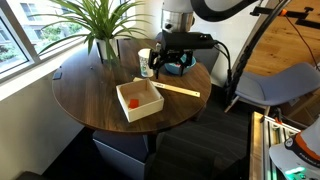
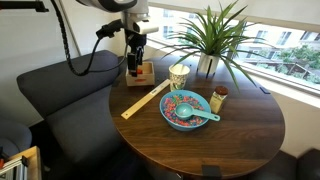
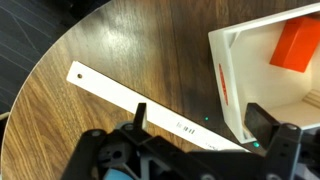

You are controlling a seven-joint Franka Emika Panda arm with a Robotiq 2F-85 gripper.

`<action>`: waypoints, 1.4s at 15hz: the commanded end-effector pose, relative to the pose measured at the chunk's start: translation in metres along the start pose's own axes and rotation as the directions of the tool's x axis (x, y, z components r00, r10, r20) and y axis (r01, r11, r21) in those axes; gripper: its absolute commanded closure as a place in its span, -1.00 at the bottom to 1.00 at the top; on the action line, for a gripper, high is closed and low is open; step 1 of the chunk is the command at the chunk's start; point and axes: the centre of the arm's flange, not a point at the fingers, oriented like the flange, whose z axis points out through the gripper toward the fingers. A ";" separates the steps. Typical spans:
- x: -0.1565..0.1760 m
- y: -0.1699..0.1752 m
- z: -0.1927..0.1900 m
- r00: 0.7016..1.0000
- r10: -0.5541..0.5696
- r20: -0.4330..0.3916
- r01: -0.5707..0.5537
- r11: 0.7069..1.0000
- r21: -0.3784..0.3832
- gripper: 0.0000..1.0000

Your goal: Move the box to the right.

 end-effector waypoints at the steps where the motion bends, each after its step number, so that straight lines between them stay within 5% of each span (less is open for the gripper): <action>1: 0.008 -0.033 0.014 0.999 0.009 0.045 -0.006 0.997 -0.078 -1.00; 8: 0.007 -0.048 0.029 0.974 -0.222 0.053 0.224 0.973 -0.047 -1.00; 9: 0.007 -0.047 0.032 0.965 -0.254 0.058 0.256 0.966 -0.034 -0.86; 10: 0.008 -0.046 0.035 0.957 -0.284 0.058 0.286 0.958 -0.026 -0.49; 18: 0.014 -0.051 0.054 0.903 -0.424 0.072 0.423 0.906 0.032 0.78; 21: 0.014 -0.052 0.055 0.894 -0.442 0.074 0.440 0.897 0.041 1.00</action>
